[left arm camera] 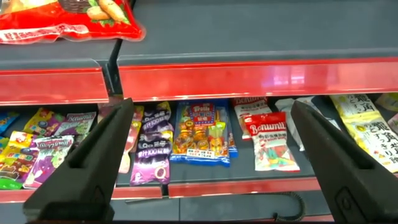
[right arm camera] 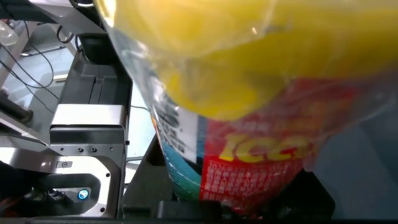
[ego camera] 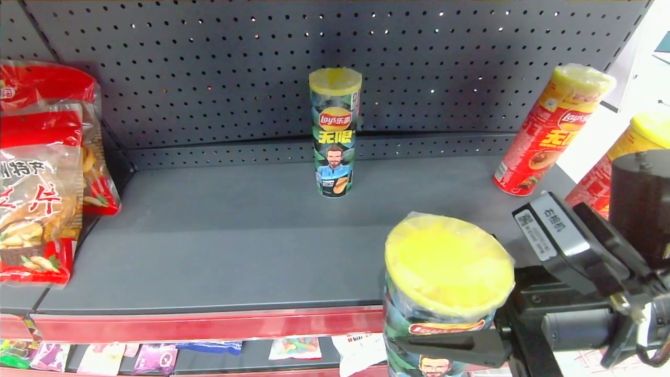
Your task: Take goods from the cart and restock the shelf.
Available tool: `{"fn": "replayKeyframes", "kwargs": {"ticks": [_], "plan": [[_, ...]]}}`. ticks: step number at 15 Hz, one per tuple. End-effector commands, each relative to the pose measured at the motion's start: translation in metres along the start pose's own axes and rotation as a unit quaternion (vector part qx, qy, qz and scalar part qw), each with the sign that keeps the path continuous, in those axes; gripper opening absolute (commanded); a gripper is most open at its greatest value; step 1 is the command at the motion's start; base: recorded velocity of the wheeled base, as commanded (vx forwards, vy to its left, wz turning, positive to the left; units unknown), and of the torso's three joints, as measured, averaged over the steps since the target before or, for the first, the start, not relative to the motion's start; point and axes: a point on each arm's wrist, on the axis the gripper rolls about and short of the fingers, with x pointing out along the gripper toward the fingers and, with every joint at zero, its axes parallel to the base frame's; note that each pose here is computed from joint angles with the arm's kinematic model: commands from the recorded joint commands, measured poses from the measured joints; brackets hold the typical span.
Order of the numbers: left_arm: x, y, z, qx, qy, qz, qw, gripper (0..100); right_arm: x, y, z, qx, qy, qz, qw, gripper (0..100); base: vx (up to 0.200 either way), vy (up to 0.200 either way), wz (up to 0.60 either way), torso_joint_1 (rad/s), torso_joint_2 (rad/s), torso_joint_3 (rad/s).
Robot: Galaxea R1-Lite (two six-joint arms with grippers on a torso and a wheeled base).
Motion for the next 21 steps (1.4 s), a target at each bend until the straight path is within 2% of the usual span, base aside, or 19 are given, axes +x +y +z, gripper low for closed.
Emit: {"fn": "replayKeyframes", "kwargs": {"ticks": [1, 11, 16, 21], "plan": [[0.0001, 0.0000, 0.0000, 0.000, 0.000, 0.000, 1.0000, 100, -0.0007, 0.0008, -0.0017, 0.002, 0.002, 0.000, 1.000, 0, 0.000, 0.000, 0.00, 0.000, 0.00, 0.000], [0.0001, 0.0000, 0.0000, 0.003, 0.000, 0.000, 1.0000, 100, -0.0051, 0.0049, -0.0045, 0.003, 0.004, 0.000, 1.000, 0, 0.000, 0.000, 0.00, 0.000, 0.00, 0.000], [0.0001, 0.0000, 0.0000, 0.001, 0.000, 0.000, 1.0000, 100, -0.0051, 0.0051, -0.0049, 0.004, 0.005, 0.001, 1.000, 0, 0.200, 0.000, 0.00, 0.000, 0.00, 0.005], [0.0001, 0.0000, 0.0000, 0.000, 0.000, 0.000, 1.0000, 100, -0.0083, 0.0062, -0.0029, 0.000, 0.000, -0.003, 1.000, 0, 0.000, 0.000, 0.00, 0.000, 0.00, 0.000]]}}
